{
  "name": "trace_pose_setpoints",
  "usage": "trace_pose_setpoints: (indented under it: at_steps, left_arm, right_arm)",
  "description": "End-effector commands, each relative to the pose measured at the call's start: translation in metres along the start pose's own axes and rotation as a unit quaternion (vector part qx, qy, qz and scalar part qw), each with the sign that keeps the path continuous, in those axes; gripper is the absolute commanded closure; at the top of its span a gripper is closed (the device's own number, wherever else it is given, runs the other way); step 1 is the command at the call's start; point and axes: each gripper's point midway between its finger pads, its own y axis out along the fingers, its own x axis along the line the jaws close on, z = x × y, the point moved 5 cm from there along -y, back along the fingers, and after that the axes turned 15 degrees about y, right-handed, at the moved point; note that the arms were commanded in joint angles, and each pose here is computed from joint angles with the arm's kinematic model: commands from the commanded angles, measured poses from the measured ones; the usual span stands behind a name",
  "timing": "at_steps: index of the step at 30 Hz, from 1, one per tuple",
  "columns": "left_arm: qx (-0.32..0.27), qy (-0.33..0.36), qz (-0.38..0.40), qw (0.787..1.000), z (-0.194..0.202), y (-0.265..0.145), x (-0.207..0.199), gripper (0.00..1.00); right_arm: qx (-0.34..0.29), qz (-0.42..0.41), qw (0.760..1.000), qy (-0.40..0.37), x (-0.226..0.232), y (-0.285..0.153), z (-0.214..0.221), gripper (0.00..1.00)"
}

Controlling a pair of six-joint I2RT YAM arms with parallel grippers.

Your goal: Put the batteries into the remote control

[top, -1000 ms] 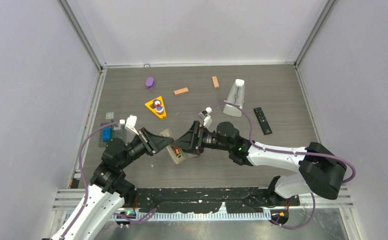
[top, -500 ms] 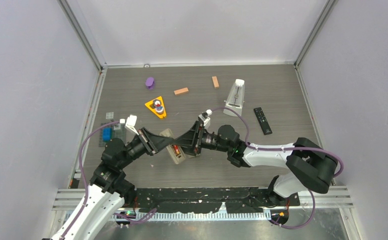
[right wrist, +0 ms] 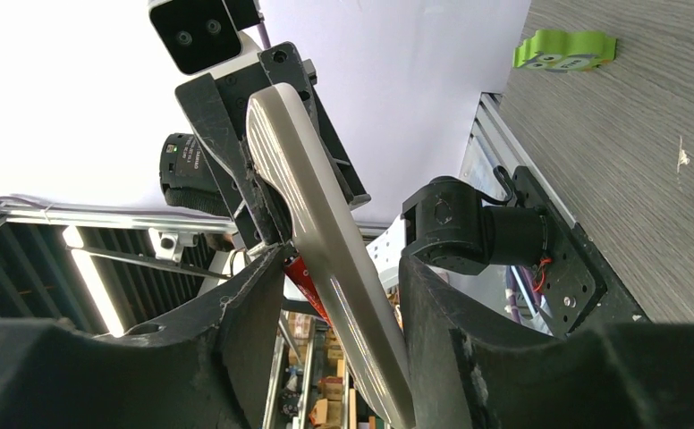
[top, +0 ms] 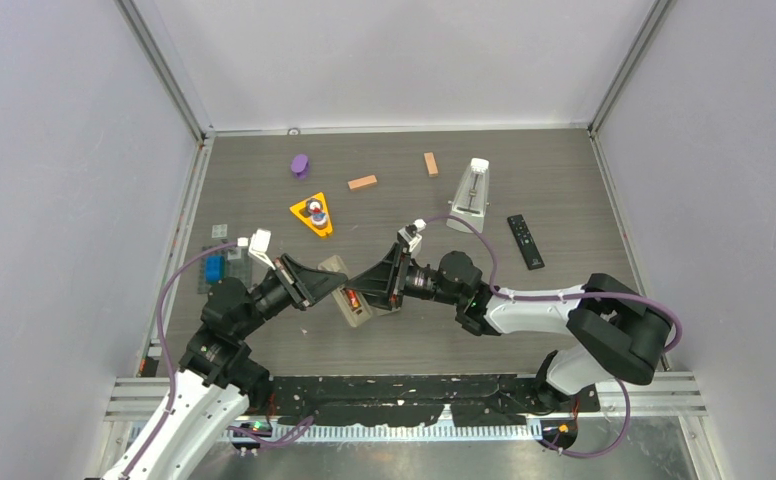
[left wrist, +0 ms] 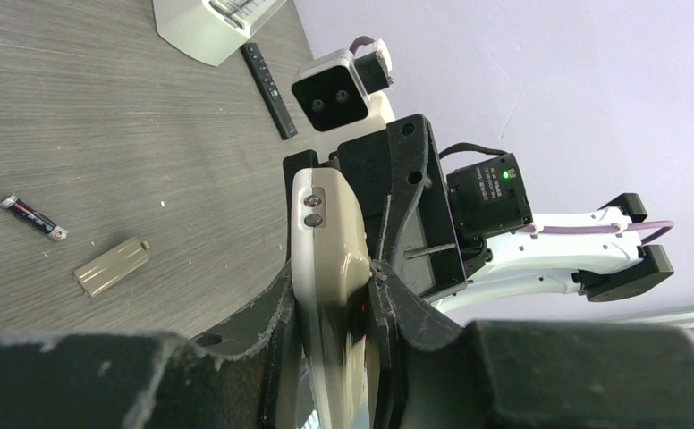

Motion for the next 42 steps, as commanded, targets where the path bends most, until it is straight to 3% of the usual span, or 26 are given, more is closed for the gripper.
trace_pose_setpoints:
  at_steps: [1, 4, 25, 27, 29, 31, 33, 37, 42]
  left_arm:
    - [-0.031, 0.011, 0.011, 0.999, -0.011, -0.001, -0.007, 1.0]
    - [-0.034, 0.007, 0.011, 0.999, -0.011, -0.001, -0.007, 1.0]
    - [-0.022, 0.003, 0.006, 1.0, -0.011, 0.001, -0.007, 1.0]
    - [-0.021, 0.01, 0.007, 1.0, -0.011, 0.0, -0.007, 1.0]
    - [-0.02, 0.021, 0.012, 1.0, -0.01, 0.0, -0.008, 1.0]
    - [-0.016, 0.035, 0.019, 0.999, -0.01, -0.001, -0.01, 1.0]
    - [-0.011, 0.058, 0.027, 0.998, -0.009, -0.002, -0.011, 1.0]
    - [-0.001, 0.094, 0.042, 0.995, -0.007, -0.002, -0.013, 1.0]
    - [0.011, 0.128, 0.089, 0.988, -0.008, -0.002, -0.025, 1.0]
  right_arm:
    - [0.021, -0.035, 0.999, -0.017, 0.017, 0.002, 0.006, 0.61]
    - [0.026, -0.027, 0.999, -0.023, 0.016, 0.003, 0.007, 0.69]
    - [0.057, 0.013, 0.994, -0.096, 0.009, 0.006, 0.012, 0.79]
    - [0.05, 0.013, 0.993, -0.108, 0.015, 0.006, 0.011, 0.7]
    - [0.04, 0.019, 0.991, -0.124, 0.019, 0.005, 0.01, 0.51]
    - [0.03, 0.024, 0.989, -0.144, 0.025, 0.003, 0.008, 0.38]
    - [0.019, 0.032, 0.985, -0.169, 0.03, -0.001, 0.006, 0.3]
    - [0.006, 0.04, 0.967, -0.25, 0.041, -0.012, 0.006, 0.2]
    - [0.019, 0.114, 0.929, -0.352, 0.038, -0.026, 0.003, 0.18]
